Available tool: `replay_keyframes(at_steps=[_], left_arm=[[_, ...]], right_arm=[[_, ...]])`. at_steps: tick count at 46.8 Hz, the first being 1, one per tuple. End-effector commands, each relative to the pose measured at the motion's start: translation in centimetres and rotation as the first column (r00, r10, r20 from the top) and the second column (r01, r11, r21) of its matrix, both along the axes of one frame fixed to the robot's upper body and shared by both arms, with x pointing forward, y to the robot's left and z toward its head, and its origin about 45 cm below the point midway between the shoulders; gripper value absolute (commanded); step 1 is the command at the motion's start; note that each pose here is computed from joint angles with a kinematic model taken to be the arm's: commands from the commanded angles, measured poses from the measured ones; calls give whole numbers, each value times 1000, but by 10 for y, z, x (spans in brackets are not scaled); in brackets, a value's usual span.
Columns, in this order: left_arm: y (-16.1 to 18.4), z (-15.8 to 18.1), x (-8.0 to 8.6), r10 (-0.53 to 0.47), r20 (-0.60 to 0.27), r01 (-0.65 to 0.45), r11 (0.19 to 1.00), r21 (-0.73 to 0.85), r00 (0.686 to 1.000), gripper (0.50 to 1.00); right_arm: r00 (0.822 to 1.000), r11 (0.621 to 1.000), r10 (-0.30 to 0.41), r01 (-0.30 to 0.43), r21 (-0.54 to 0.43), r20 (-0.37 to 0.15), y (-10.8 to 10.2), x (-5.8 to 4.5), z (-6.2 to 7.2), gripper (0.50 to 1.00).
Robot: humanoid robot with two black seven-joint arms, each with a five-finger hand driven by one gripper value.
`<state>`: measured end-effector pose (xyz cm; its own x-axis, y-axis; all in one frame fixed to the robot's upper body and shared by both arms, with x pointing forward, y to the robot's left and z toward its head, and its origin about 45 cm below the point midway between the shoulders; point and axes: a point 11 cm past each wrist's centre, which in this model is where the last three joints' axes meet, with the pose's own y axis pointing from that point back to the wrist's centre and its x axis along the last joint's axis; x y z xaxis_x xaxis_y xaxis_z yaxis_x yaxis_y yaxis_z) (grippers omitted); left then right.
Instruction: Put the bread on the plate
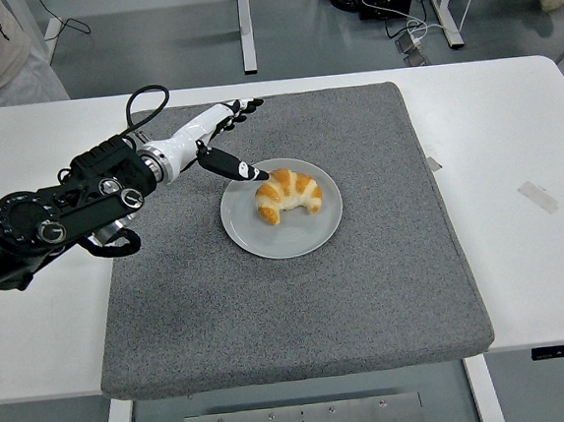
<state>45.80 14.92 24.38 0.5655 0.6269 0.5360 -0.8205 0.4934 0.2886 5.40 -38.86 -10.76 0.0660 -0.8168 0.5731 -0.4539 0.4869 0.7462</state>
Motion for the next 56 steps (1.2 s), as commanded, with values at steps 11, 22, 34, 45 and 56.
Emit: replay_keyframes(at_steps=[11, 22, 34, 45, 56], left_arm=[[22, 35, 18, 68, 31, -65, 994, -88, 997, 983], [44, 53, 32, 181, 3, -176, 958, -226, 983, 983], [75, 67, 47, 304, -63, -306, 881, -362, 951, 983], [97, 74, 54, 374, -122, -386, 797, -464, 919, 984], [124, 75, 53, 429, -203, -460, 667, -587, 880, 984]], right_arm=[[1000, 1000, 0, 0, -1, 0, 0, 0, 0, 1000], [1000, 1000, 0, 0, -1, 0, 0, 0, 0, 1000], [1000, 1000, 0, 0, -1, 0, 0, 0, 0, 1000], [1000, 1000, 1, -1, 1, 2, 0, 1, 0, 1000], [1000, 1000, 1, -1, 1, 6, 0, 4, 0, 1000]])
